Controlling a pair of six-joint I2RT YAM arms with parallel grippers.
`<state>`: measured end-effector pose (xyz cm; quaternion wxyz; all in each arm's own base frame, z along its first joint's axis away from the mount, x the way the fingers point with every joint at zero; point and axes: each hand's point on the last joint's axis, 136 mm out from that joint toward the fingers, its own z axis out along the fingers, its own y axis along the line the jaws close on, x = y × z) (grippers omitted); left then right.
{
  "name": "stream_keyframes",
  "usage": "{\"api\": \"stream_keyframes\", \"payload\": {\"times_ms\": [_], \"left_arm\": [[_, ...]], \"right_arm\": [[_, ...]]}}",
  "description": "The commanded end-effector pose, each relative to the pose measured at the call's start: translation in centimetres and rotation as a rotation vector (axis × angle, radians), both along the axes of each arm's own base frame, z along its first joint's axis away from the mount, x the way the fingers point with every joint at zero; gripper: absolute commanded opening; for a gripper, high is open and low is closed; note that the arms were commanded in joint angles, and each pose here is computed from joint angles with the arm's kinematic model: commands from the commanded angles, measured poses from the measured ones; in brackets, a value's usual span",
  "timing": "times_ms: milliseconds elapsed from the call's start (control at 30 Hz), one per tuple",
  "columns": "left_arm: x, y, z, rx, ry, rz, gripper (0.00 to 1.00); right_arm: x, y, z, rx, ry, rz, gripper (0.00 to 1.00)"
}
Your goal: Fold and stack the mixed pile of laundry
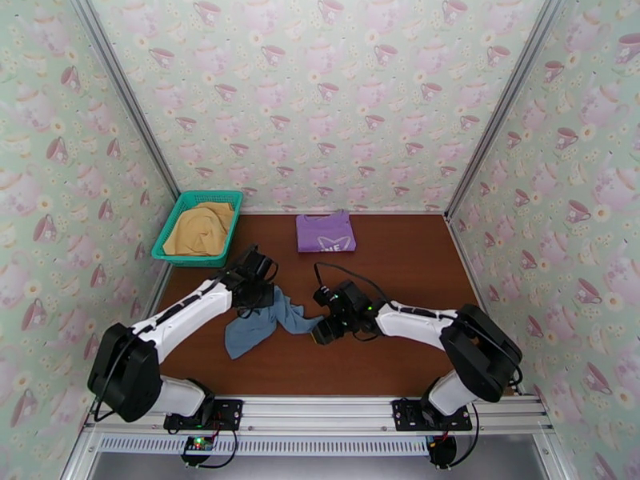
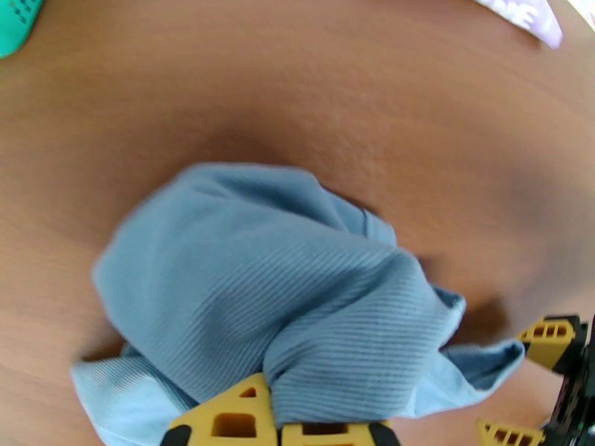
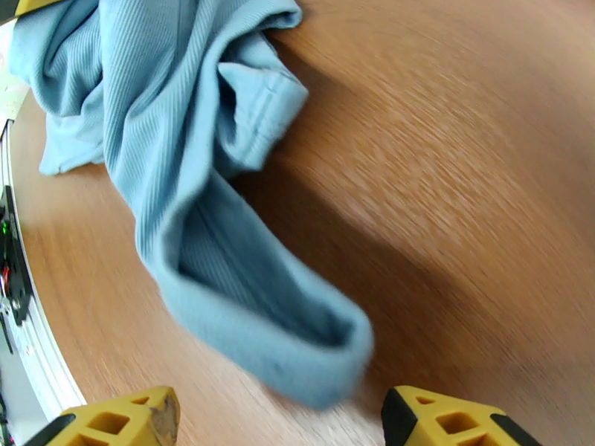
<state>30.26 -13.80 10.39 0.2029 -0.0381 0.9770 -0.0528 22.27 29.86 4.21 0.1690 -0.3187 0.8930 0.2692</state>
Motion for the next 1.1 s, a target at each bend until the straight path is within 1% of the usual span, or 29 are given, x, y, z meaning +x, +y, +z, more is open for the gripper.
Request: {"api": "stream_keyframes", "payload": {"times_ms": [0,100,133,167,200,233,267,300,367,467,567,633,700,800,933,1067], "left_arm": [[2.0,0.3,0.9,0.032,-0.059,0.02,0.0],[2.2,0.1,0.6,0.029,-0.051,0.006,0.0],[2.2,0.2,0.5,0.034,-0.049,0.006,0.0],[2.2,0.2,0.5,0.034,-0.049,0.005,0.0],[2.1,0.3,0.4,0.035,-0.045,0.008,0.0],[2.2,0.4,0.5,0.036,-0.048,0.01,0.0],[2.2,0.6,0.6,0.037,-0.05,0.01,0.0],[2.1,0.8,0.9,0.041,-0.052,0.012,0.0],[2.0,1.5,1.8,0.051,-0.062,0.025,0.0],[2.0,3.4,4.7,0.085,-0.101,0.06,0.0],[2.4,5.5,8.7,0.114,-0.155,0.087,0.0],[3.1,6.6,11.5,0.134,-0.19,0.084,0.0],[4.0,7.3,13.9,0.151,-0.224,0.074,0.0],[5.6,7.4,17.4,0.153,-0.273,0.029,0.0],[7.9,7.1,21.8,0.157,-0.333,-0.023,0.0],[8.9,6.3,25.2,0.151,-0.372,-0.071,0.0]], "right_arm": [[1.5,1.3,0.1,0.006,-0.013,-0.035,0.76],[2.2,2.1,-0.3,-0.008,-0.036,-0.007,0.72],[2.4,2.5,-0.3,-0.007,-0.04,0.011,0.67],[2.7,2.8,-0.4,-0.01,-0.043,0.024,0.57],[2.9,3.2,-0.3,-0.011,-0.043,0.041,0.4],[2.8,3.4,-0.1,-0.014,-0.038,0.06,0.2],[2.7,3.6,0.5,-0.012,-0.034,0.075,0.04],[2.6,3.7,1.6,-0.005,-0.036,0.085,0.0],[2.2,3.8,5.4,0.039,-0.054,0.102,0.0],[1.6,2.8,14.0,0.107,-0.144,0.094,0.0],[1.4,0.9,22.6,0.174,-0.24,0.066,0.0],[1.6,-0.2,27.3,0.25,-0.249,0.052,0.0],[2.5,-0.8,30.9,0.332,-0.238,0.034,0.0],[4.6,-1.0,35.1,0.427,-0.233,0.0,0.0],[8.0,-0.9,38.9,0.483,-0.265,-0.036,0.0],[10.6,-1.6,41.1,0.531,-0.282,-0.082,0.0]]}}
